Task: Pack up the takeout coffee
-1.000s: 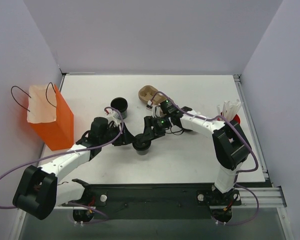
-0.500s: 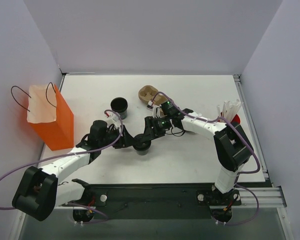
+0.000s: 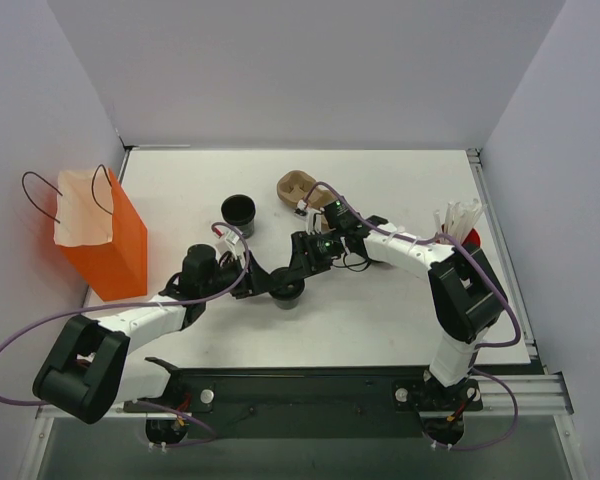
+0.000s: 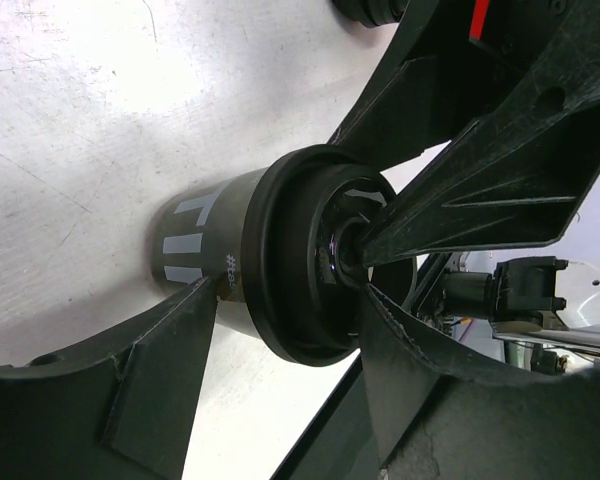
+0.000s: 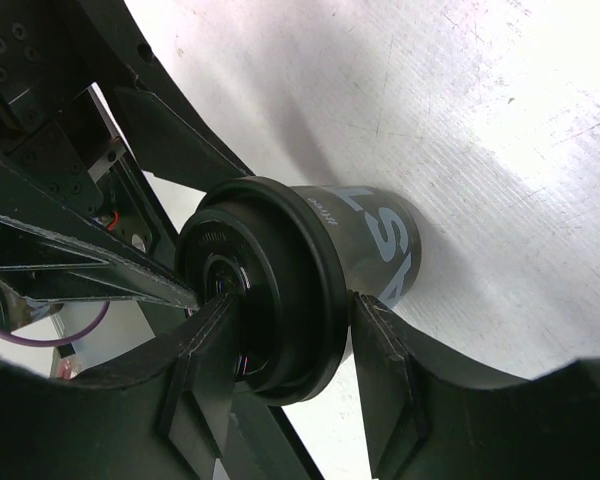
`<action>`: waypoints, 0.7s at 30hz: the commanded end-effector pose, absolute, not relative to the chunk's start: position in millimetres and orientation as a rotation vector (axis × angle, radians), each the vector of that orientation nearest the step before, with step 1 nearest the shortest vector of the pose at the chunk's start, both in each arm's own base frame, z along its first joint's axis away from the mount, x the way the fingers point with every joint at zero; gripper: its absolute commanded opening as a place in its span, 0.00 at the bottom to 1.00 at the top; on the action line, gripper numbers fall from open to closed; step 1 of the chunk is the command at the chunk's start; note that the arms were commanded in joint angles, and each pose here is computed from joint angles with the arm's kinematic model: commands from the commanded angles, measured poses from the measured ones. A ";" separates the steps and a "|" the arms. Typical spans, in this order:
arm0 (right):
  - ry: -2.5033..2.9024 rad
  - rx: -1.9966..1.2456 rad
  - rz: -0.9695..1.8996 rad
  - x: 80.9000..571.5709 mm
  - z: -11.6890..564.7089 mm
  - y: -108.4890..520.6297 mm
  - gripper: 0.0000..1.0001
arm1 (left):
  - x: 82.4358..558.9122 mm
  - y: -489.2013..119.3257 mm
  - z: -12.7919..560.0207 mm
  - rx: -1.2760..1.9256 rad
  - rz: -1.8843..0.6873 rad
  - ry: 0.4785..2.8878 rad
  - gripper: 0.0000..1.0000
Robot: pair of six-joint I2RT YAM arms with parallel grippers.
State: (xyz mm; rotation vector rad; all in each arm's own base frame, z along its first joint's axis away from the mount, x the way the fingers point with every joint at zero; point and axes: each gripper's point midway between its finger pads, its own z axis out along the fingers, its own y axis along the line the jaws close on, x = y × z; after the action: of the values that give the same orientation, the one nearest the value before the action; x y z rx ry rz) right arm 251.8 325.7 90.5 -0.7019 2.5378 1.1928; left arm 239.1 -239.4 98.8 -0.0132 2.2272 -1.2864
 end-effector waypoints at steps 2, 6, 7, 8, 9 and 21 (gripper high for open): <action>2.575 -0.777 1.151 242.5 72.1 325.1 0.43 | 250.6 -240.7 104.9 -0.085 -1.286 2.154 0.69; 2.583 -0.772 1.143 241.7 66.7 323.0 0.40 | 250.8 -243.5 114.2 -0.131 -1.337 2.124 0.69; 2.580 -0.771 1.146 241.6 65.3 323.2 0.40 | 251.0 -244.5 117.9 -0.133 -1.351 2.105 0.69; 2.579 -0.770 1.142 242.2 65.1 323.7 0.40 | 250.1 -245.1 118.7 -0.148 -1.362 2.104 0.68; 2.581 -0.767 1.137 243.0 64.3 323.1 0.40 | 249.6 -244.7 117.3 -0.153 -1.356 2.111 0.68; 2.562 -0.640 1.171 260.3 91.0 331.4 0.50 | 243.6 -235.8 75.3 -0.186 -1.182 2.248 0.61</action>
State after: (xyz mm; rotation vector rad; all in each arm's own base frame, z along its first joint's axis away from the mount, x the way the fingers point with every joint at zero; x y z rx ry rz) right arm 252.3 328.9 92.0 -0.6998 2.5326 1.1977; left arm 248.5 -237.8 97.8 -0.1776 2.1795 -1.2759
